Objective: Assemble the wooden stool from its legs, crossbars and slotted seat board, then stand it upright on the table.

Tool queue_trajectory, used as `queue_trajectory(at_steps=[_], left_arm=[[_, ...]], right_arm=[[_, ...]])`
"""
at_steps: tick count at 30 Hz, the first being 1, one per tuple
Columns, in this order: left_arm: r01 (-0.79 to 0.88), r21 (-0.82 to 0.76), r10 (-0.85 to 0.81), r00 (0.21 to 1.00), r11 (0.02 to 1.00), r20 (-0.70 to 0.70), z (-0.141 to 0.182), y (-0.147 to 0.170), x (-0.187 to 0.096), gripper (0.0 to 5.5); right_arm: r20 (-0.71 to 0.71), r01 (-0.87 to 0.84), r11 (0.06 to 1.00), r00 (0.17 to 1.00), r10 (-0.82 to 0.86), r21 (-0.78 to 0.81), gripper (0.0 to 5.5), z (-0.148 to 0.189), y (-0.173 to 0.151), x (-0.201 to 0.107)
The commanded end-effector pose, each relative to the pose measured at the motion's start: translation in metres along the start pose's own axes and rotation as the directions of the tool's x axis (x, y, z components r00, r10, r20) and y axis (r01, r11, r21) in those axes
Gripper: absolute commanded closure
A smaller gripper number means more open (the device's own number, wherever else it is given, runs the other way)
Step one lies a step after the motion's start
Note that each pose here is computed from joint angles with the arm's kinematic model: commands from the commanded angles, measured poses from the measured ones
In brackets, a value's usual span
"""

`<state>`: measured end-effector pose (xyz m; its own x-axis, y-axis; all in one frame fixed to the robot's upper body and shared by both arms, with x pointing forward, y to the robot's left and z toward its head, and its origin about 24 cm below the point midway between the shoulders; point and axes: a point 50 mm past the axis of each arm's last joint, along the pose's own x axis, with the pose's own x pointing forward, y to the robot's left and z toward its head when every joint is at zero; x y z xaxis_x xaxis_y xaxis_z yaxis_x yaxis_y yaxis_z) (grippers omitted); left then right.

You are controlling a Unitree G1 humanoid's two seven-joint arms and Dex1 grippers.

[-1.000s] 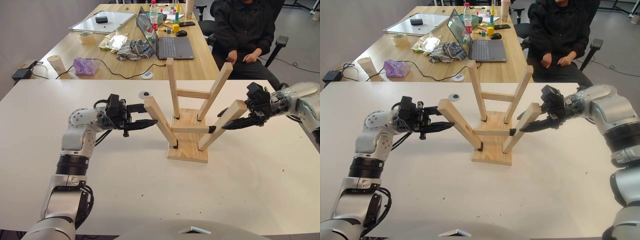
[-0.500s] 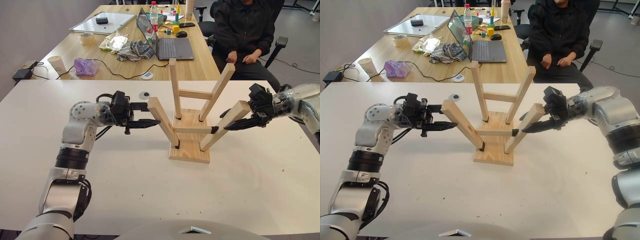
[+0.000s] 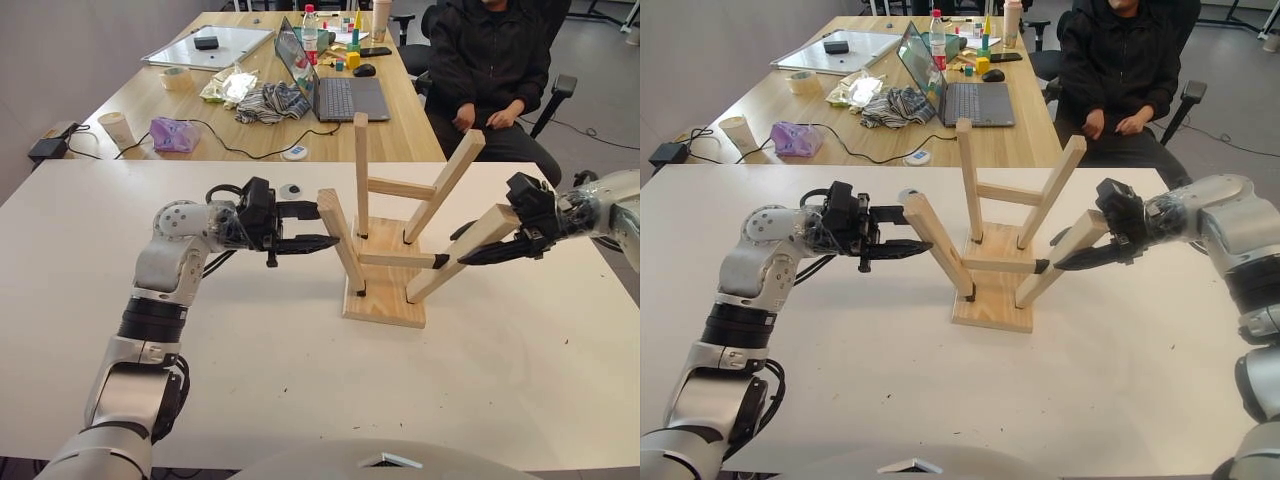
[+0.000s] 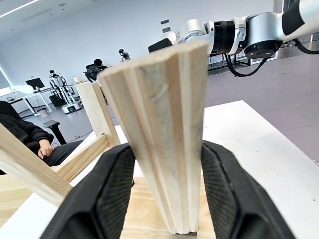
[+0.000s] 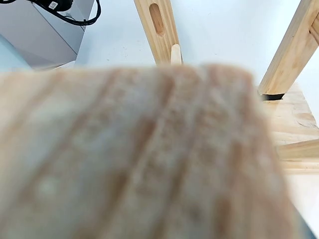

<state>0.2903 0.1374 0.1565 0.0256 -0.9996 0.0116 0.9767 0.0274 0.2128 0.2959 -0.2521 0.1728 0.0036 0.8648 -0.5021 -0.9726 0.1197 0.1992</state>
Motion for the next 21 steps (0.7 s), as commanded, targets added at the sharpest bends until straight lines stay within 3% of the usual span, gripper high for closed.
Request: queue_trajectory(at_steps=[1, 5, 14, 21], left_arm=[[0.163, 0.010, -0.163, 0.987, 0.987, -0.006, -0.008, -0.015, 0.040, 3.51], [0.152, 0.031, -0.150, 0.987, 0.988, -0.059, -0.005, -0.008, 0.024, 3.51], [0.145, 0.056, -0.136, 0.981, 0.988, -0.137, 0.011, -0.001, 0.025, 3.51], [0.104, 0.088, -0.092, 0.988, 0.991, -0.126, 0.016, -0.008, 0.048, 3.51]], right_arm=[[-0.010, -0.188, 0.979, 0.982, 0.190, 0.083, 3.15, -0.021, 0.005, 0.047], [-0.007, -0.184, 0.979, 0.983, 0.186, 0.085, 3.15, -0.023, 0.006, 0.046], [0.007, -0.183, 0.980, 0.983, 0.183, 0.081, 3.15, -0.023, 0.007, 0.048], [-0.003, -0.177, 0.981, 0.984, 0.178, 0.077, 3.15, -0.022, 0.006, 0.049]])
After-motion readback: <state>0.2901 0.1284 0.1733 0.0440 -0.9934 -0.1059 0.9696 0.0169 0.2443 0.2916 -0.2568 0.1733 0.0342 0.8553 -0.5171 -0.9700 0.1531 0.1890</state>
